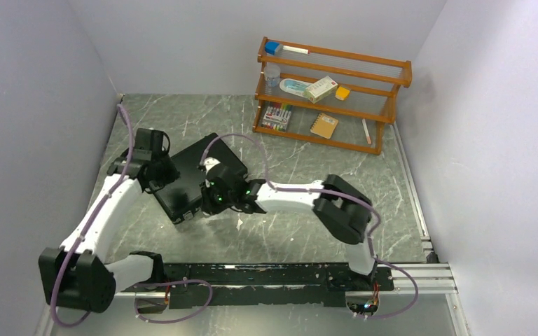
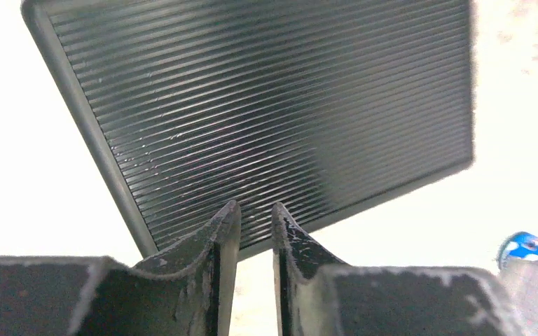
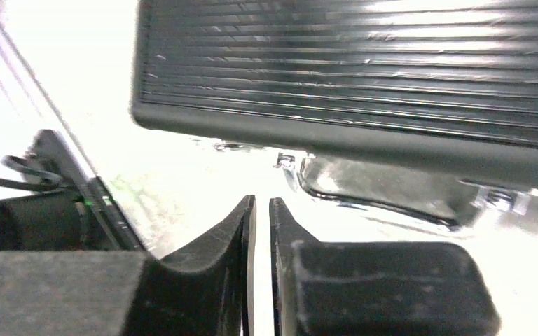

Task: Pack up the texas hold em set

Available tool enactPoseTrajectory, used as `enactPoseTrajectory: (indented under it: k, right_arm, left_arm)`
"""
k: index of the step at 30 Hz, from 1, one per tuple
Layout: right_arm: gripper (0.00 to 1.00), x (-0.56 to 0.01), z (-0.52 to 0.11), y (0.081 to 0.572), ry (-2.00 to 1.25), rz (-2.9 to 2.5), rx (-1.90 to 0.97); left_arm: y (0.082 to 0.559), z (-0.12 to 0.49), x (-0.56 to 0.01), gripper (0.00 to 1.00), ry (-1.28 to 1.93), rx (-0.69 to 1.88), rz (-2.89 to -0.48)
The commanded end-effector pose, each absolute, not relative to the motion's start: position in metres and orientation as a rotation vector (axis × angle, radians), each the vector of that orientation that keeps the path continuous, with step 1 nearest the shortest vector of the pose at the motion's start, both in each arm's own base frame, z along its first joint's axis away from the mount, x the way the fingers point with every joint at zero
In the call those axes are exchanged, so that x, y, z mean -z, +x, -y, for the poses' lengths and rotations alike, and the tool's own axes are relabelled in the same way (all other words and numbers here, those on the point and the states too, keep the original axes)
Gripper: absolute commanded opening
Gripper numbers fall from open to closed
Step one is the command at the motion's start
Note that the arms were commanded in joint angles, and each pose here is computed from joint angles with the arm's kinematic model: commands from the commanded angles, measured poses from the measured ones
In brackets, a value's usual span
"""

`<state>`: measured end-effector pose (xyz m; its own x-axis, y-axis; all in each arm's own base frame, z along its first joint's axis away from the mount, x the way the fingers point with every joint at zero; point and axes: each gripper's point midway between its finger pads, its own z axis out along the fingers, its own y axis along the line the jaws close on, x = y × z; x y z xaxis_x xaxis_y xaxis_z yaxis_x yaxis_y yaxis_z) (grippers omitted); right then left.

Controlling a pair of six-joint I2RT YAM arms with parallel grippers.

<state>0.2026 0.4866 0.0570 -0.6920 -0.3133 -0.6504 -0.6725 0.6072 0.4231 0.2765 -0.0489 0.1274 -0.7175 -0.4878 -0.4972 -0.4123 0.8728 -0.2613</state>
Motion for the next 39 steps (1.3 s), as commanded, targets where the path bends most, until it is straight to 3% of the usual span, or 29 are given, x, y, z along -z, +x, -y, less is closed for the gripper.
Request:
enactPoseTrajectory:
  k: [1, 6, 9, 15, 20, 26, 32, 39]
  right_arm:
    - [0.21, -0.129, -0.457, 0.225, -0.660, -2.164, -0.820]
    - [0.38, -0.174, -0.380, 0.251, -0.448, -2.106, -0.616]
    - [0.54, -0.210, -0.329, 0.260, -0.354, -2.046, -0.522]
    - [0.82, -0.266, -0.245, 0.246, -0.201, -1.921, -0.416]
    - [0.97, -0.302, -0.178, 0.234, 0.016, -1.880, -0.322]
    - [1.00, -0.342, -0.132, 0.220, 0.140, -1.808, -0.303]
    - [1.00, -0.381, -0.104, 0.209, 0.200, -1.717, -0.347]
    - [1.00, -0.388, -0.099, 0.205, 0.206, -1.668, -0.391]
  left_arm:
    - [0.286, 0.054, -0.201, 0.32, -0.505, 0.290, -2.273]
    - [0.273, 0.046, -0.276, 0.54, -0.390, 0.317, -2.016]
    - [0.253, 0.034, -0.318, 0.60, -0.361, 0.288, -1.865]
    - [0.207, 0.014, -0.369, 0.65, -0.348, 0.241, -1.699]
    - [0.170, -0.004, -0.378, 0.69, -0.398, 0.182, -1.676]
    - [0.135, -0.019, -0.395, 0.81, -0.423, 0.134, -1.630]
    - [0.119, -0.020, -0.408, 0.87, -0.417, 0.144, -1.614]
    - [0.115, -0.019, -0.412, 0.89, -0.409, 0.157, -1.600]
